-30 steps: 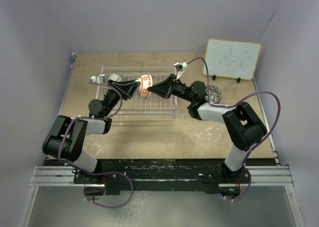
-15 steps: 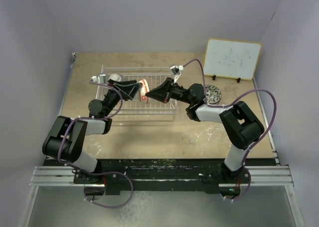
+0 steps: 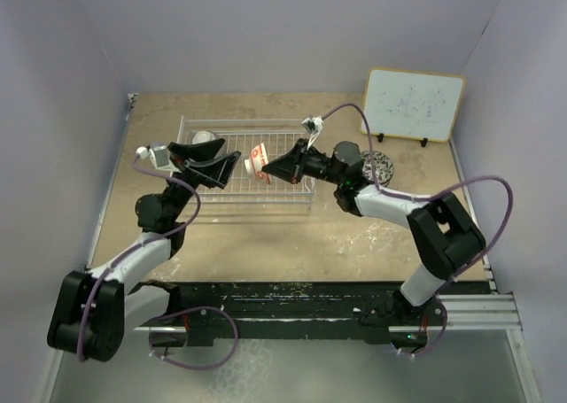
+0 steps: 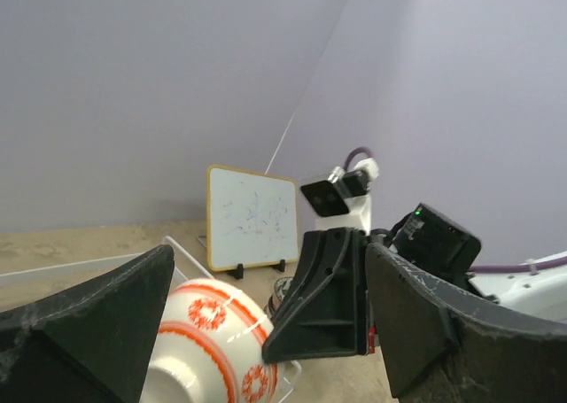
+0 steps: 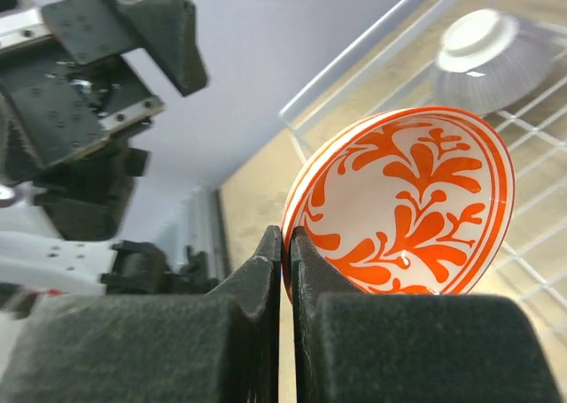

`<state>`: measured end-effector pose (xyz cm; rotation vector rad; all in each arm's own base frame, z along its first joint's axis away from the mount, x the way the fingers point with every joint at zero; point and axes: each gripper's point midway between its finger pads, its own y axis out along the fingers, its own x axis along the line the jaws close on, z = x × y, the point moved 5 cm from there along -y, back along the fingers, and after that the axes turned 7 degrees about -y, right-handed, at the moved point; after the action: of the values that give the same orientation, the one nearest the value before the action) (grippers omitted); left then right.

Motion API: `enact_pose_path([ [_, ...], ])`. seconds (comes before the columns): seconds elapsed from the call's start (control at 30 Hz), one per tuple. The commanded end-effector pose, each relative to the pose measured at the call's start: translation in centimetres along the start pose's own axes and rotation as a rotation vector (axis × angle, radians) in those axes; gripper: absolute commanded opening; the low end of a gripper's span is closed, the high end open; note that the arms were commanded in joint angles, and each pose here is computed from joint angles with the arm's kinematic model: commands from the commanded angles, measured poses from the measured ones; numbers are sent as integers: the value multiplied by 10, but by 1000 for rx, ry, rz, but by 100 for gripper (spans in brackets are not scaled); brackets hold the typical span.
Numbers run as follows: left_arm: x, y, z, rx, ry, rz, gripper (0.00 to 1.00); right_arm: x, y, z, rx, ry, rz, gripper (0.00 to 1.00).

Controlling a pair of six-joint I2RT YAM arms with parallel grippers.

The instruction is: Unload the bowls from the dish rack

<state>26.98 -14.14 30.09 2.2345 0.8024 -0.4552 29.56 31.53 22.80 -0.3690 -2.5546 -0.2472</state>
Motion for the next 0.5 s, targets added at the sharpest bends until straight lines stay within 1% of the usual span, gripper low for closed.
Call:
enact_pose_path([
  [0.0,8,-12,-1,14,84,-115,91,14,-12,-55,-69,-289,162,0],
  [0.1,9,-19,0,14,87,-140,91,21,-28,-63,-71,-350,242,0],
  [0.23,12,-20,5,32,79,-144,91,24,-49,-80,-60,-424,391,0],
  [0.33,17,-20,11,52,65,-146,91,23,-69,-92,-41,-470,540,0],
  [0.47,24,-20,18,67,49,-154,91,16,-98,-108,11,-513,785,0],
])
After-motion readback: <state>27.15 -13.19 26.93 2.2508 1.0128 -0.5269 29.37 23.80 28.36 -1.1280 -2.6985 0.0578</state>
